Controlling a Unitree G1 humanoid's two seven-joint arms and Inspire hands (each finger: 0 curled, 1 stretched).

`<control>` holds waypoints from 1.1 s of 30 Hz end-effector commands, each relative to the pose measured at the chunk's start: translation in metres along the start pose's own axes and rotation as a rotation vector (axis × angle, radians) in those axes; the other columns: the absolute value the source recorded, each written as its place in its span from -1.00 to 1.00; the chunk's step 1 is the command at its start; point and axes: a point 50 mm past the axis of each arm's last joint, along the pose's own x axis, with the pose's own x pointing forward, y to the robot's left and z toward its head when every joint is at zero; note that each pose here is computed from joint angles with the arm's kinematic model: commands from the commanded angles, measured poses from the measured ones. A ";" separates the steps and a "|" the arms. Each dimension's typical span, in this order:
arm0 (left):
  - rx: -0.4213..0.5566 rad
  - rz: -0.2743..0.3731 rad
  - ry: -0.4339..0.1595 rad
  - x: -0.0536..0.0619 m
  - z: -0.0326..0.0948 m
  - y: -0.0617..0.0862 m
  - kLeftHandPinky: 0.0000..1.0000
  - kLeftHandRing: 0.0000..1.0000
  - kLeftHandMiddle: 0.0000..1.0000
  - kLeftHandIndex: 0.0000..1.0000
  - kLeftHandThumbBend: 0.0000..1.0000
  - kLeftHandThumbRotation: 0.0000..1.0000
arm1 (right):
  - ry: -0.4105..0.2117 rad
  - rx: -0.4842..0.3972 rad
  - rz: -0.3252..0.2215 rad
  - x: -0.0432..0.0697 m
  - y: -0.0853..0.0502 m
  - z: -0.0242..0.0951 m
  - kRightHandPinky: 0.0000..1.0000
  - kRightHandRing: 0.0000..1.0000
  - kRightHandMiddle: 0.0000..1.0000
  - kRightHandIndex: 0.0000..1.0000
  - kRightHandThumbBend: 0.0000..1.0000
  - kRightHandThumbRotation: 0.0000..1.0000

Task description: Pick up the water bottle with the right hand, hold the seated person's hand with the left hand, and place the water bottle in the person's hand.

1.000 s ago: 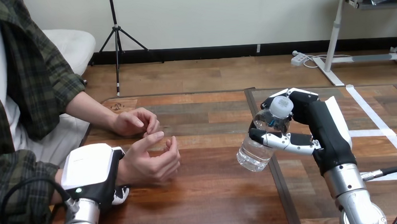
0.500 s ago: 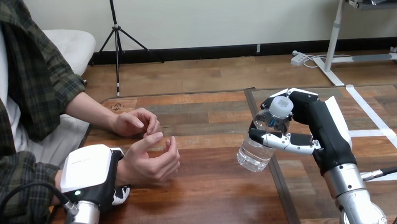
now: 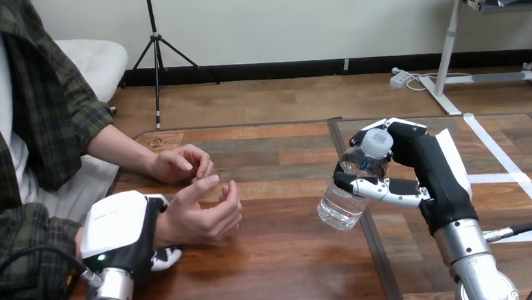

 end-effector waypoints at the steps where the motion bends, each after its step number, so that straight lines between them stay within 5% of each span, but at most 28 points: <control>1: -0.122 -0.050 -0.062 -0.002 0.026 -0.017 -0.03 0.02 0.05 0.05 0.60 -1.00 | -0.165 -0.004 -0.042 0.029 -0.010 0.031 -0.22 -0.14 -0.04 -0.01 0.45 -1.00; 33: -0.214 0.002 -0.148 -0.005 0.044 -0.012 -0.01 0.03 0.07 0.08 0.60 -1.00 | -0.204 0.003 -0.036 0.033 -0.009 0.039 -0.23 -0.14 -0.04 -0.02 0.46 -1.00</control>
